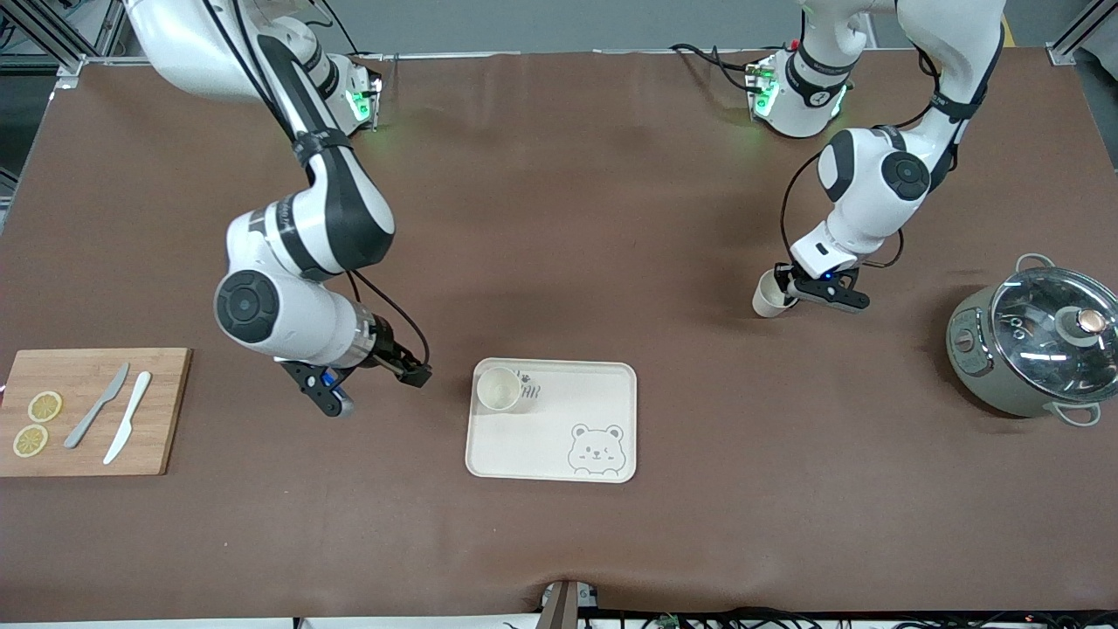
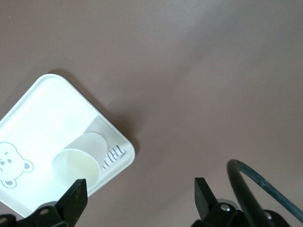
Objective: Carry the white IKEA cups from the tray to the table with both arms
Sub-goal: 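Grasp the second white cup with the right gripper while the left gripper lowers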
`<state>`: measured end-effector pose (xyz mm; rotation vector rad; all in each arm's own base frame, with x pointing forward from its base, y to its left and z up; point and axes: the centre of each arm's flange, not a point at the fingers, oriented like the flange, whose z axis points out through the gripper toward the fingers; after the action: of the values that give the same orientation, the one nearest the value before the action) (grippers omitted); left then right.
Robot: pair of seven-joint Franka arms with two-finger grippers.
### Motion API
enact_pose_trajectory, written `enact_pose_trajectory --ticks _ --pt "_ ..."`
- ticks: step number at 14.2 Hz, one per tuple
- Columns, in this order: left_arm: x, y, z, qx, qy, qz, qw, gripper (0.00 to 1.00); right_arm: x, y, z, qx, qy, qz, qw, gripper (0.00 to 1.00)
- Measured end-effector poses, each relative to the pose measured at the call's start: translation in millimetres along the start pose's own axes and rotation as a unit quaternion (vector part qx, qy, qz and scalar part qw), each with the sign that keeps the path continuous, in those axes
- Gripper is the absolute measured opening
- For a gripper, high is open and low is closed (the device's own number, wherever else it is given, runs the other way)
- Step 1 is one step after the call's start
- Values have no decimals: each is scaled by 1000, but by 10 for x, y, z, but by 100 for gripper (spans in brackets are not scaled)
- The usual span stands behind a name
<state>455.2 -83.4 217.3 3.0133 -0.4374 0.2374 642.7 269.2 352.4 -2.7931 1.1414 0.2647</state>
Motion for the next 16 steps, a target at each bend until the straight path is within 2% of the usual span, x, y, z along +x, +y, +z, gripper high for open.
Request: enact_pose_trajectory --ticks 2,3,5,11,14,15,16 --pt "14 6 27 -1 -1 0 1000 4 -131 -128 237 4 6 6 1000 100" --pt "18 10 42 -2 -3 1 1000 9 -215 -189 369 3 8 13 1000 100" --pt "25 12 53 -2 -3 1 1000 12 -343 -278 564 2 10 24 1000 100" --pt "71 6 25 -1 3 1 1000 69 -445 -435 821 33 28 50 998 100" --pt "141 0 -47 -1 11 1 1000 98 -533 -487 1007 36 31 55 997 100" --pt "174 4 -93 -2 10 1 1000 100 -556 -494 1044 34 30 55 997 92" --pt "212 11 -156 -4 8 0 1000 100 -570 -498 1067 33 30 56 997 92"
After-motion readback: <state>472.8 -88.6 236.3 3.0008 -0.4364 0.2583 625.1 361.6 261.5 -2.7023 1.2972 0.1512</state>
